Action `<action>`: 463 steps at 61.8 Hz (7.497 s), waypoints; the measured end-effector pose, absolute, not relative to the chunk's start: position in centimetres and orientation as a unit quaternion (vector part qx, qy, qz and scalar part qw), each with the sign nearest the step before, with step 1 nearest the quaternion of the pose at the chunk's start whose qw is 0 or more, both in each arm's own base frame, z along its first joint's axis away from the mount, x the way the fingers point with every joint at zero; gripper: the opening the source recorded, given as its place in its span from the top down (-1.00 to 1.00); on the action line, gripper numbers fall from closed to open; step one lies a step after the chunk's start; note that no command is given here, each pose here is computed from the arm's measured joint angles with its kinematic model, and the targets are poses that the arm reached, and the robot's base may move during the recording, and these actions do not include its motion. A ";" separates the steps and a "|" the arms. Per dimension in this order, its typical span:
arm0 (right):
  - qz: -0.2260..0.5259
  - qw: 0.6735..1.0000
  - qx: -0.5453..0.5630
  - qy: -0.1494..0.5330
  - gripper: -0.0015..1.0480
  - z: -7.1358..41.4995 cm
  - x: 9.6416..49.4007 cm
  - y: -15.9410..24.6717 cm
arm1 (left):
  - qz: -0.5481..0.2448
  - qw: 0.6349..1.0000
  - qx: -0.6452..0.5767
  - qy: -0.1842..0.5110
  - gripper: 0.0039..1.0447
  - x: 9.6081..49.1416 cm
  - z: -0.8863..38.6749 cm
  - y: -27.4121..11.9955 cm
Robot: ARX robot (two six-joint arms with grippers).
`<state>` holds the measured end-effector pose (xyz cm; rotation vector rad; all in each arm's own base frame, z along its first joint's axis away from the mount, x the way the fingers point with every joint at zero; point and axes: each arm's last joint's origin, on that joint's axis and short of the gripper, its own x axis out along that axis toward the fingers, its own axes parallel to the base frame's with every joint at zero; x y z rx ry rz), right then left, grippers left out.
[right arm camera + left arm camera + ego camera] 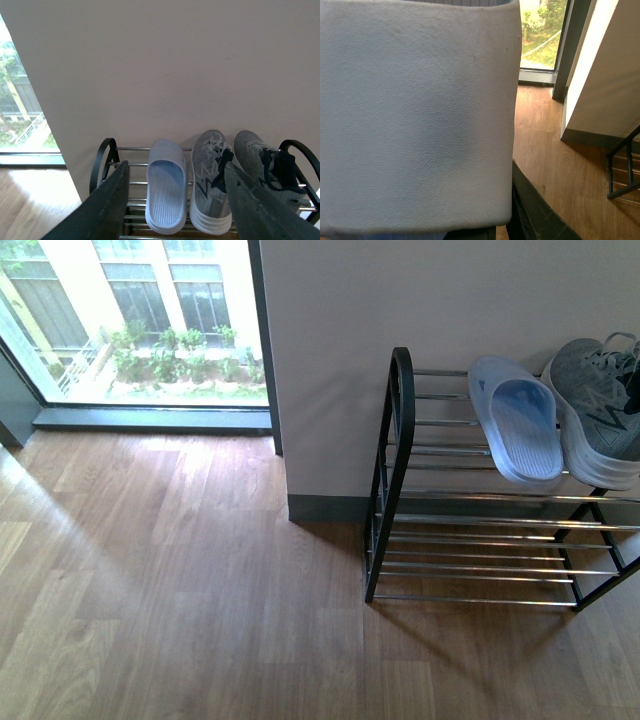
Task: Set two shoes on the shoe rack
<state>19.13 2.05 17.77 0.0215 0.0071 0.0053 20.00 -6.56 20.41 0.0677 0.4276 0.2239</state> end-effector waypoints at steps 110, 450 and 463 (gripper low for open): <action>0.002 1.000 0.001 -0.009 0.97 17.3 11.2 0.0 | -0.197 0.897 -0.169 0.357 0.97 51.1 14.9 -32.0; 0.000 1.000 0.001 -0.007 -0.82 17.0 9.7 0.0 | -0.069 0.890 -0.146 0.427 -0.80 52.8 10.8 -27.5; 0.000 1.000 0.001 -0.007 -0.82 17.0 9.7 0.0 | -0.070 0.893 -0.146 0.420 -0.66 52.6 12.2 -27.7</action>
